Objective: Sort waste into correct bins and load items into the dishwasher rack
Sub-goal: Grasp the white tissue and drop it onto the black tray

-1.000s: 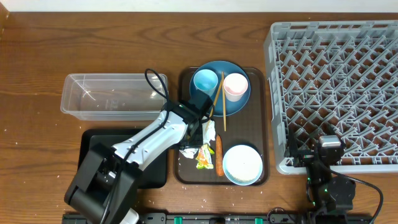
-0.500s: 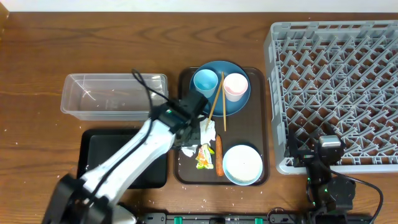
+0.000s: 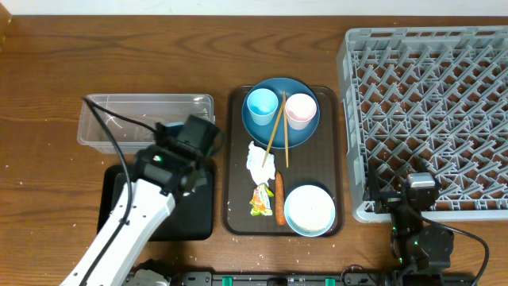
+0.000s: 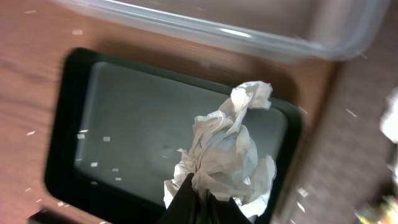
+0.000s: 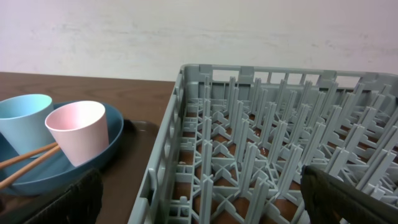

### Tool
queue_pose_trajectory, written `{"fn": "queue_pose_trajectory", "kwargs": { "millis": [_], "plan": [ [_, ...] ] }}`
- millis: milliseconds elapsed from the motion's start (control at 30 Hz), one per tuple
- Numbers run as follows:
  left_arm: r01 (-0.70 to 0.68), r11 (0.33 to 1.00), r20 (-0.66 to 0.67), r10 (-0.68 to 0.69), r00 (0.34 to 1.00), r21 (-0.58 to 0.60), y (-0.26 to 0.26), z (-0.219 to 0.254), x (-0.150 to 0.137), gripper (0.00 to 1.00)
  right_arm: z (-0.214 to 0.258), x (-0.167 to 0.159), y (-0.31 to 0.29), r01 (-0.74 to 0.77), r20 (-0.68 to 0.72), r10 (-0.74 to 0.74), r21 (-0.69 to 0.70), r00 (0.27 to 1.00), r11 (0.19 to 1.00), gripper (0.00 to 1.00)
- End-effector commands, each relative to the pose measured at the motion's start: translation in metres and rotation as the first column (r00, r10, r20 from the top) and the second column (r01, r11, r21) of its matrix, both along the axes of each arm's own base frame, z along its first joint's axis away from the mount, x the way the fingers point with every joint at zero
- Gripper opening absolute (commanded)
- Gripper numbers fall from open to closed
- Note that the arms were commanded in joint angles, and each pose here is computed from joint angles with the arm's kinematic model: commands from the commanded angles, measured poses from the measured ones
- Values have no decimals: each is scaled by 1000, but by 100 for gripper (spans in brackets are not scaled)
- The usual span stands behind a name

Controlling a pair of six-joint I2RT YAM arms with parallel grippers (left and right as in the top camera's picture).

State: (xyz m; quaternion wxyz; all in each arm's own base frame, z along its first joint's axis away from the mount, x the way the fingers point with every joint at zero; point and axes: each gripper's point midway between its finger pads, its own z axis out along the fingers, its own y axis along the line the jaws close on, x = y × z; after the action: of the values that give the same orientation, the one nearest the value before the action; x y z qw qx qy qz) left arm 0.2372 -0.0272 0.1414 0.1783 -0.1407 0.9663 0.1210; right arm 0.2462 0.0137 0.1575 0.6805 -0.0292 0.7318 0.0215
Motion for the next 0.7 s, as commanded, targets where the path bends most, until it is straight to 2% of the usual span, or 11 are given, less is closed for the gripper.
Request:
{"fn": "queue_pose_trajectory", "kwargs": {
  "millis": [0,333,367,467,500,600,667],
  "plan": [
    [-75,994,-18,76,997,78,28,-7,-2,6,-2,0,-1,2,-5,-2,-4,1000,1000,99],
    [-195,975,-93,205,974,109,59,-48,-19,13,-2,0,-1,2,-5,-2,-4,1000,1000,99],
    [-201,973,-94,211,973,109,61,-50,-20,17,-2,0,-1,2,-5,-2,-4,1000,1000,99],
    [-206,973,-92,216,972,108,62,-49,-19,64,-2,0,-1,2,-5,-2,-4,1000,1000,99],
    [-206,973,-90,216,972,107,62,-49,-19,76,-2,0,-1,2,-5,-2,-4,1000,1000,99],
    [-204,975,-91,213,973,90,59,-49,-18,88,-2,0,-1,2,-5,-2,-4,1000,1000,99],
    [-197,979,-91,201,975,54,53,-46,-16,90,-2,0,-1,2,-5,-2,-4,1000,1000,99]
  ]
}}
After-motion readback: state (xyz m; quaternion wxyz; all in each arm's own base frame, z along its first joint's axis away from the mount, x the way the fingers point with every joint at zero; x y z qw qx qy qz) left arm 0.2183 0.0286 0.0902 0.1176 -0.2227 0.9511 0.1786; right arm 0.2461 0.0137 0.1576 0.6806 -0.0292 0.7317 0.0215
